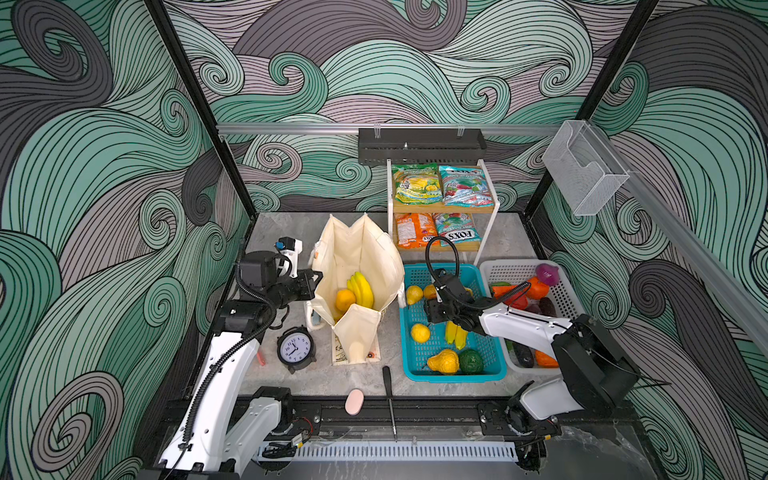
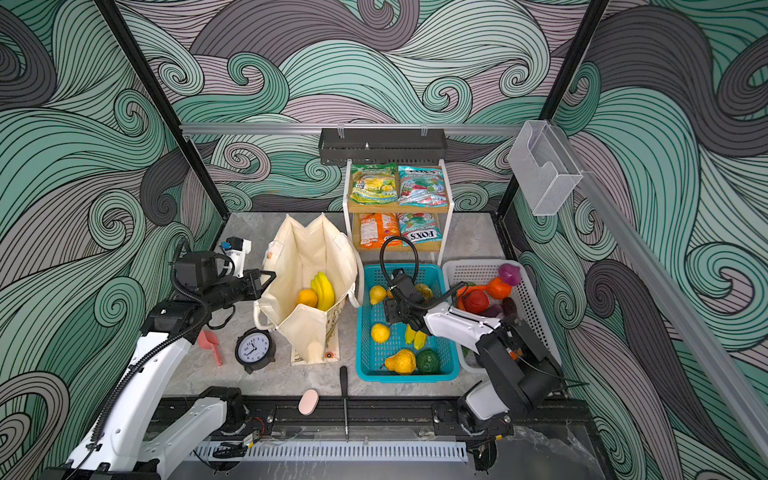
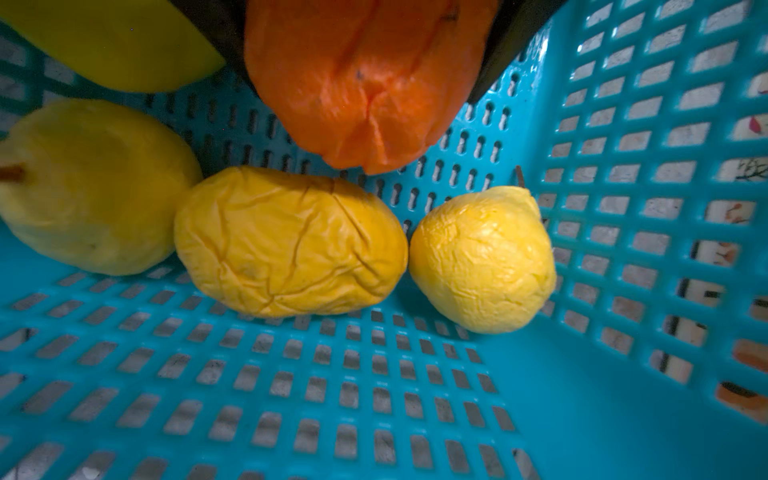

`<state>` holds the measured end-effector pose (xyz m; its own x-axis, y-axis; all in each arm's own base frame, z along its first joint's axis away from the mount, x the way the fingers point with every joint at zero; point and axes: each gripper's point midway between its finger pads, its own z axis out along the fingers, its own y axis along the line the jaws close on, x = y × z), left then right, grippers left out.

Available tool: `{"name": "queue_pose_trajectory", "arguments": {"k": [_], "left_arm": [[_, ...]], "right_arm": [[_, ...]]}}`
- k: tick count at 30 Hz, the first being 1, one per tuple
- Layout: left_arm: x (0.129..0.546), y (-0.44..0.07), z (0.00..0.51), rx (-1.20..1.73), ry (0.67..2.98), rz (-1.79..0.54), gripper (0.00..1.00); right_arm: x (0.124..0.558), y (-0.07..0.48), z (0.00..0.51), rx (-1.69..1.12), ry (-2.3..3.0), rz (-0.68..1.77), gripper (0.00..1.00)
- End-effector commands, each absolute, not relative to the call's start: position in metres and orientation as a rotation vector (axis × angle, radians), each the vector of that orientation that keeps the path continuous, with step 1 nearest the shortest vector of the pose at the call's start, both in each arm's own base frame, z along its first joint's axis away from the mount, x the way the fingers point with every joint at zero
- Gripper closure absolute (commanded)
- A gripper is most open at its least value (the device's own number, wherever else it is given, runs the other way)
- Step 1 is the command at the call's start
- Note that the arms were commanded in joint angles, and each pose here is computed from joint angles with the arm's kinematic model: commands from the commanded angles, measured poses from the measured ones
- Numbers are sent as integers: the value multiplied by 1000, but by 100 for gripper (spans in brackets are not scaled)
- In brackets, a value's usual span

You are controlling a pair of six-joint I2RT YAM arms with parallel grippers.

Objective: Place the food into the grocery bag and tie it
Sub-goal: 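Lift the orange fruit and carry it over the tote bag with the right gripper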

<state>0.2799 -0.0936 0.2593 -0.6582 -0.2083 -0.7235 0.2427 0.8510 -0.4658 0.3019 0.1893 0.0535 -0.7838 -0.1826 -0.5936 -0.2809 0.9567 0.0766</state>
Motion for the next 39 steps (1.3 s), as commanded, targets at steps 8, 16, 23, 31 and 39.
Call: {"name": "queue_pose_trajectory", "arguments": {"k": [8,16,23,31,39], "left_arm": [[280,-97,276,73,2120,-691,100],[280,-97,276,73,2120,-689,100],[279,-97,277,76,2117,-687,100],[278,-97,278,75,2117,-686,100],[277,-96,280,80,2105,-680,100]], "right_arm": [[294,185,118,-276,2339,328,37],[281,189,187,-280,2207,469,39],[272,205,243,-369,2122,587,39],[259,249,300,-502,2040,686,40],[249,313,327,-590,1962,777,41]]}}
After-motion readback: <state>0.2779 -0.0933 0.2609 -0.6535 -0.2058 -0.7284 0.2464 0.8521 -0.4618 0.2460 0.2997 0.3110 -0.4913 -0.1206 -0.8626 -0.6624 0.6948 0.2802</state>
